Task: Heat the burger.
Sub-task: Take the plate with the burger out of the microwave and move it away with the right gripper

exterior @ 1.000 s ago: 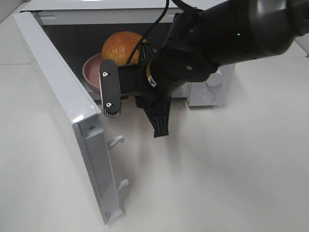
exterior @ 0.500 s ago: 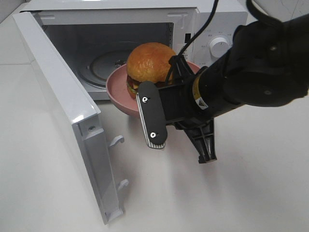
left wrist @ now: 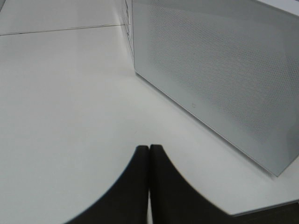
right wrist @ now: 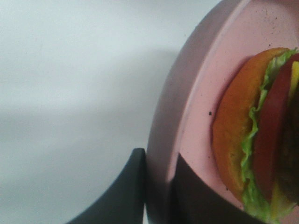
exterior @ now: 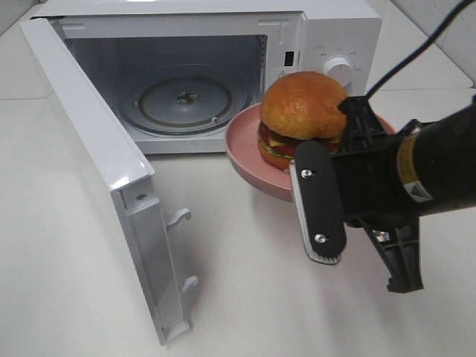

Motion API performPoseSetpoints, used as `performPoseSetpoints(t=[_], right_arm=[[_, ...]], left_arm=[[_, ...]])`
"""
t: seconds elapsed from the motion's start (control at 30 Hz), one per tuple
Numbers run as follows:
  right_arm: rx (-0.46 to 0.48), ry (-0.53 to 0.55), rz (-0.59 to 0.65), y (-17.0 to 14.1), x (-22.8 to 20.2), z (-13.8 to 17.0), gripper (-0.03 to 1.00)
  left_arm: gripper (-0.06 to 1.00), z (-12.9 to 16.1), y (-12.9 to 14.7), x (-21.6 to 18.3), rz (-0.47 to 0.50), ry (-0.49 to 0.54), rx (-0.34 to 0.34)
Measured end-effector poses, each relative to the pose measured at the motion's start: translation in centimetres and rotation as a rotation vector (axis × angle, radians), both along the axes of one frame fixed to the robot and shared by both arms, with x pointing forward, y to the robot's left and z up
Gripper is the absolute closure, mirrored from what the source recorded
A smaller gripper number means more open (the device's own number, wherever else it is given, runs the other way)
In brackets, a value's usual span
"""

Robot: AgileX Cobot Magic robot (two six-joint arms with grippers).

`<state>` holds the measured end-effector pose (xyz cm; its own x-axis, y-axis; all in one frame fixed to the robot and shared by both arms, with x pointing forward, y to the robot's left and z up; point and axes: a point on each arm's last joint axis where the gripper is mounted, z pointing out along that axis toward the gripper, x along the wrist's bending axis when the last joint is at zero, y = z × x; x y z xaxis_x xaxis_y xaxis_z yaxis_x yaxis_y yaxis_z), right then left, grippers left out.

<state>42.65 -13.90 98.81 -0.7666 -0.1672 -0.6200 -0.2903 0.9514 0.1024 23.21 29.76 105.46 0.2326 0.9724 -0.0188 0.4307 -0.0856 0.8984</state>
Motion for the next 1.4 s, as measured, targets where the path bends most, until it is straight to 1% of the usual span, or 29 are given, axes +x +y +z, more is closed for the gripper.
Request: performPoseSetpoints(t=[0.07, 0.1, 0.17, 0.2, 0.23, 0.27, 0.33, 0.37, 0.43, 0.47, 0.5, 0.57, 0.6, 0.63, 0.7, 0.73, 0.77, 0.8, 0.83, 0.87, 0.93, 0.97, 1.03, 1.07, 1.1, 1.13, 1.17, 1.2, 1.4], right_arm=[[0.029, 0.021, -0.099, -1.9, -1.5, 0.3, 0.88], [0.029, 0.021, -0.099, -1.9, -1.5, 0.3, 0.88], [0.067, 0.031, -0.178, -3.1, -2.5, 0.7, 0.88], [0.067, 0.031, -0.178, -3.1, -2.5, 0.7, 0.88], [0.097, 0.033, -0.234, -3.7, -2.9, 1.1, 0.88], [0.097, 0.033, -0.234, -3.7, -2.9, 1.1, 0.88], [0.119, 0.036, -0.313, -4.6, -3.4, 1.8, 0.88], [0.119, 0.036, -0.313, -4.6, -3.4, 1.8, 0.88], [0.1, 0.058, -0.395, -5.3, -3.6, 1.7, 0.88], [0.1, 0.058, -0.395, -5.3, -3.6, 1.7, 0.88], [0.097, 0.077, -0.448, -5.6, -3.8, 1.6, 0.88], [0.095, 0.087, -0.48, -5.8, -3.8, 1.5, 0.88], [0.111, 0.101, -0.54, -6.0, -3.9, 1.4, 0.88], [0.111, 0.101, -0.54, -6.0, -3.9, 1.4, 0.88], [0.129, 0.109, -0.625, -6.2, -3.8, 1.2, 0.88], [0.129, 0.109, -0.625, -6.2, -3.8, 1.2, 0.88], [0.122, 0.111, -0.681, -6.2, -3.6, 0.8, 0.88], [0.122, 0.111, -0.681, -6.2, -3.6, 0.8, 0.88], [0.104, 0.109, -0.736, -6.1, -3.2, 0.1, 0.88], [0.104, 0.109, -0.736, -6.1, -3.2, 0.1, 0.88], [0.075, 0.112, -0.805, -5.9, -2.5, -1.0, 0.88], [0.075, 0.112, -0.805, -5.9, -2.5, -1.0, 0.88], [0.071, 0.126, -0.881, -6.0, -1.5, -2.4, 0.88], [0.071, 0.126, -0.881, -6.0, -1.5, -2.4, 0.88], [0.082, 0.139, -0.961, -6.6, -0.5, -3.2, 0.88], [0.082, 0.139, -0.961, -6.6, -0.5, -3.2, 0.88], [0.088, 0.154, -1.032, -7.1, 0.4, -3.9, 0.88], [0.095, 0.159, -1.065, -7.3, 0.9, -4.1, 0.88], [0.158, 0.161, -1.131, -7.4, 3.8, -4.3, 0.88]], left_arm=[[0.94, 0.0, 0.0, 0.0, 0.0, 0.0, 0.0], [0.94, 0.0, 0.0, 0.0, 0.0, 0.0, 0.0], [0.94, 0.0, 0.0, 0.0, 0.0, 0.0, 0.0], [0.94, 0.0, 0.0, 0.0, 0.0, 0.0, 0.0], [0.94, 0.0, 0.0, 0.0, 0.0, 0.0, 0.0], [0.94, 0.0, 0.0, 0.0, 0.0, 0.0, 0.0], [0.94, 0.0, 0.0, 0.0, 0.0, 0.0, 0.0], [0.94, 0.0, 0.0, 0.0, 0.0, 0.0, 0.0], [0.94, 0.0, 0.0, 0.0, 0.0, 0.0, 0.0], [0.94, 0.0, 0.0, 0.0, 0.0, 0.0, 0.0], [0.94, 0.0, 0.0, 0.0, 0.0, 0.0, 0.0], [0.94, 0.0, 0.0, 0.0, 0.0, 0.0, 0.0], [0.94, 0.0, 0.0, 0.0, 0.0, 0.0, 0.0], [0.94, 0.0, 0.0, 0.0, 0.0, 0.0, 0.0], [0.94, 0.0, 0.0, 0.0, 0.0, 0.0, 0.0], [0.94, 0.0, 0.0, 0.0, 0.0, 0.0, 0.0], [0.94, 0.0, 0.0, 0.0, 0.0, 0.0, 0.0], [0.94, 0.0, 0.0, 0.0, 0.0, 0.0, 0.0], [0.94, 0.0, 0.0, 0.0, 0.0, 0.0, 0.0], [0.94, 0.0, 0.0, 0.0, 0.0, 0.0, 0.0], [0.94, 0.0, 0.0, 0.0, 0.0, 0.0, 0.0], [0.94, 0.0, 0.0, 0.0, 0.0, 0.0, 0.0], [0.94, 0.0, 0.0, 0.0, 0.0, 0.0, 0.0], [0.94, 0.0, 0.0, 0.0, 0.0, 0.0, 0.0], [0.94, 0.0, 0.0, 0.0, 0.0, 0.0, 0.0], [0.94, 0.0, 0.0, 0.0, 0.0, 0.0, 0.0], [0.94, 0.0, 0.0, 0.0, 0.0, 0.0, 0.0], [0.94, 0.0, 0.0, 0.0, 0.0, 0.0, 0.0], [0.94, 0.0, 0.0, 0.0, 0.0, 0.0, 0.0]])
